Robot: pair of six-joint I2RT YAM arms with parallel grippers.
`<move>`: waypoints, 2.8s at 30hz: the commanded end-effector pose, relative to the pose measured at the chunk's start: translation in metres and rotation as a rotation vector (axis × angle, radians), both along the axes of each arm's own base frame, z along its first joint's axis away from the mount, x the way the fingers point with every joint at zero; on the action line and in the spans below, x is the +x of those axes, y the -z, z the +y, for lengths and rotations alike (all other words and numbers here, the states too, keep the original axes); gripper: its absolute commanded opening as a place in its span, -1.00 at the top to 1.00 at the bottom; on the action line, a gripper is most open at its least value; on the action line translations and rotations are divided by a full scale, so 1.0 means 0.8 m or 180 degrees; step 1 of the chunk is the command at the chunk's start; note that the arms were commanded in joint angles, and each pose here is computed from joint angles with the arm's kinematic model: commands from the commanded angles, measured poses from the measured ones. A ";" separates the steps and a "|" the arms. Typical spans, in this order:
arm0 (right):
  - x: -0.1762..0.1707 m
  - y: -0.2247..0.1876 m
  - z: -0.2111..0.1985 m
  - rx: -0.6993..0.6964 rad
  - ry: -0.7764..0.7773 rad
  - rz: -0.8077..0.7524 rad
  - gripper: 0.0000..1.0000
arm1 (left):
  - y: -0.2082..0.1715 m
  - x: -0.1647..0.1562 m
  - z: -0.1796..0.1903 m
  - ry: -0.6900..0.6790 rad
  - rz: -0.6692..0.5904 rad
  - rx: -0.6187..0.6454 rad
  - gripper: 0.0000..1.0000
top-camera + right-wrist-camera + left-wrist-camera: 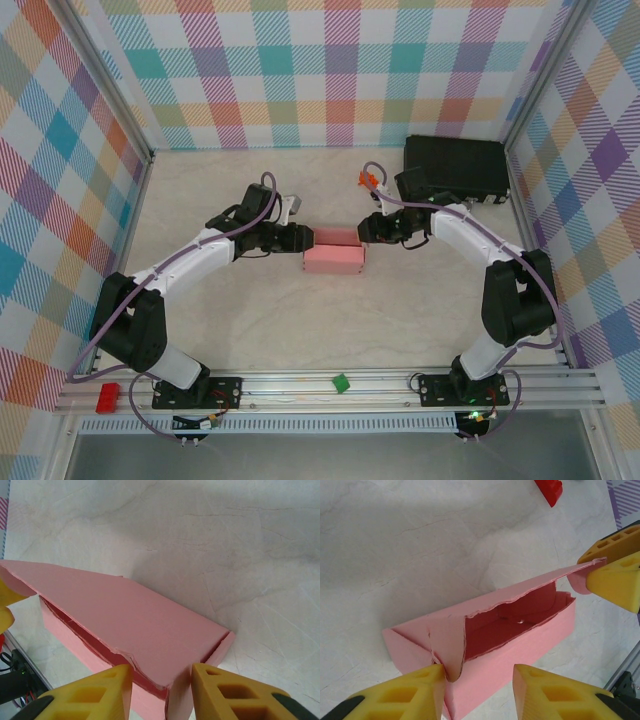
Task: Fold the paper box
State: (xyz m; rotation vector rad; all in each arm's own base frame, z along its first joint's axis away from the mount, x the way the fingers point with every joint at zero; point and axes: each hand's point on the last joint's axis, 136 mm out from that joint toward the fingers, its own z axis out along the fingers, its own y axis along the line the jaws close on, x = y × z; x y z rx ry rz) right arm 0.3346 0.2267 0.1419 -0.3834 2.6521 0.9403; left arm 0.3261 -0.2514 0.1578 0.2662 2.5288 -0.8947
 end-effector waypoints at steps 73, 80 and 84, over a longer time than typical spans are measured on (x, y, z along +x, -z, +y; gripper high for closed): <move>0.017 0.015 -0.016 -0.0471 -0.0049 -0.0375 0.81 | 0.054 -0.079 -0.050 0.0074 0.0007 -0.0124 0.01; 0.014 0.017 -0.016 -0.0476 -0.0081 -0.0373 1.00 | 0.058 -0.073 -0.050 -0.0003 0.0000 -0.0120 0.01; 0.009 0.014 -0.015 -0.0453 -0.0139 -0.0385 1.00 | 0.063 -0.068 -0.044 -0.0114 -0.0018 -0.0065 0.01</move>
